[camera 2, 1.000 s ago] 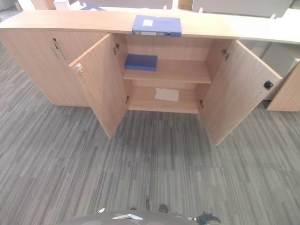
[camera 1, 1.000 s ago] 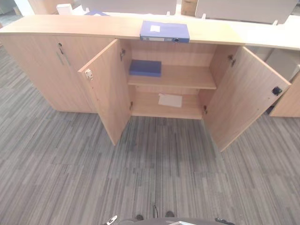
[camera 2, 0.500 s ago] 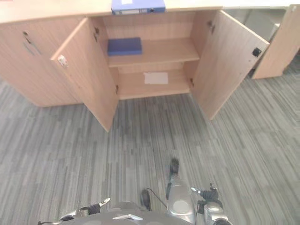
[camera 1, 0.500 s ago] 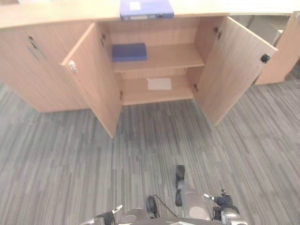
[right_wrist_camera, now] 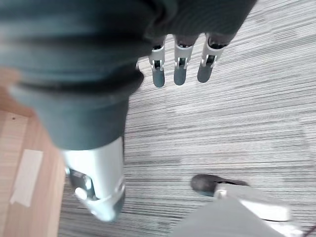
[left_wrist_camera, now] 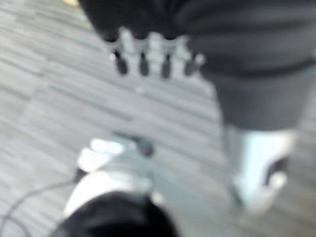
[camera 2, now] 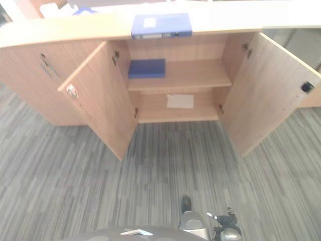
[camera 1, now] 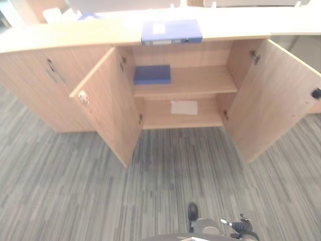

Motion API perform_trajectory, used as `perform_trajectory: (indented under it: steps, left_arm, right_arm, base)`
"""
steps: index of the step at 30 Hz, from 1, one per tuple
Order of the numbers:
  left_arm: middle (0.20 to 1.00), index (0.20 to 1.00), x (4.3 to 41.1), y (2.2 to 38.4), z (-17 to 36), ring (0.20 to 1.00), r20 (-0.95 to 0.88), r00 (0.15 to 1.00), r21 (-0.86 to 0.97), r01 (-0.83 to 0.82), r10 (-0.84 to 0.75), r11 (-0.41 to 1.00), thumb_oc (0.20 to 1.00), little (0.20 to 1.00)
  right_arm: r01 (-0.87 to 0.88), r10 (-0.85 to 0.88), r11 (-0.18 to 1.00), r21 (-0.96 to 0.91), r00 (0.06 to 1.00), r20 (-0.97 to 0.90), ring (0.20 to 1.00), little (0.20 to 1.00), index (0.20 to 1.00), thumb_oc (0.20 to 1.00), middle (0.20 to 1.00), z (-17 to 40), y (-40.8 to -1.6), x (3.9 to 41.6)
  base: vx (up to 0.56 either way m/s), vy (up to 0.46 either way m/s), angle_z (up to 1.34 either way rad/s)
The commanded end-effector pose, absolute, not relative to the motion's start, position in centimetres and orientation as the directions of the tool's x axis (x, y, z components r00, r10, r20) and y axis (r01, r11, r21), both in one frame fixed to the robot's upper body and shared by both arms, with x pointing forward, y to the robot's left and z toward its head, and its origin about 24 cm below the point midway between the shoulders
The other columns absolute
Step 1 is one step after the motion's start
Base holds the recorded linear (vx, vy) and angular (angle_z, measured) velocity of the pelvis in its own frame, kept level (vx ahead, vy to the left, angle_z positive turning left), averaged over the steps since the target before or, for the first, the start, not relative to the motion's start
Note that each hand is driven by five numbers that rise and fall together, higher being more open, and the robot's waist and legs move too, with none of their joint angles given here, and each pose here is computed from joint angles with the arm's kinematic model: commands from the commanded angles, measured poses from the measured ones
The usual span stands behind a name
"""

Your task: Put the empty folder in the office cabinet

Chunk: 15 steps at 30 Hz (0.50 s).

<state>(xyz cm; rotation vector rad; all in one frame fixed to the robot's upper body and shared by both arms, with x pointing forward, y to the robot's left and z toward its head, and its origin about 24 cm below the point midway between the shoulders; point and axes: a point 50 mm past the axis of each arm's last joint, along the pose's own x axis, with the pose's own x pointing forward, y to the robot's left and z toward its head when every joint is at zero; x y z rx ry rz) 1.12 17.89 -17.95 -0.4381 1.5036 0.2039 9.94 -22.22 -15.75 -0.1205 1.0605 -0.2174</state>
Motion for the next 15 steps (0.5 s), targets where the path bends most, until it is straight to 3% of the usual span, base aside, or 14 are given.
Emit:
perform_trajectory:
  steps: [1,6,15]
  left_arm:
    - [1.0,1.0,5.3,19.7,-17.4,1.0,-0.974,0.212,-0.156,-0.341,-0.086,0.927,1.0,1.0]
    - [1.0,1.0,7.3,19.5,-17.1,1.0,-0.965,0.248,-0.166,-0.333,-0.084,0.928,1.0,1.0]
    - [1.0,1.0,5.7,20.1,-17.4,1.0,-0.976,0.215,-0.086,-0.252,-0.03,0.964,1.0,1.0]
  right_arm:
    - [0.052,-0.217,0.974,-0.22,0.49,-0.844,1.0,1.0,1.0,1.0,1.0,-15.1,-23.5,11.6]
    - [0.096,-0.223,0.975,-0.202,0.48,-0.848,1.0,1.0,1.0,1.0,1.0,-15.0,-24.2,11.5]
    - [-0.058,-0.111,0.982,-0.177,0.584,-0.804,1.0,1.0,1.0,1.0,1.0,-14.3,-22.6,13.8]
  base:
    - [0.31,-0.272,-0.17]
    - [0.21,-0.184,0.12]
    - [0.3,0.068,-0.33]
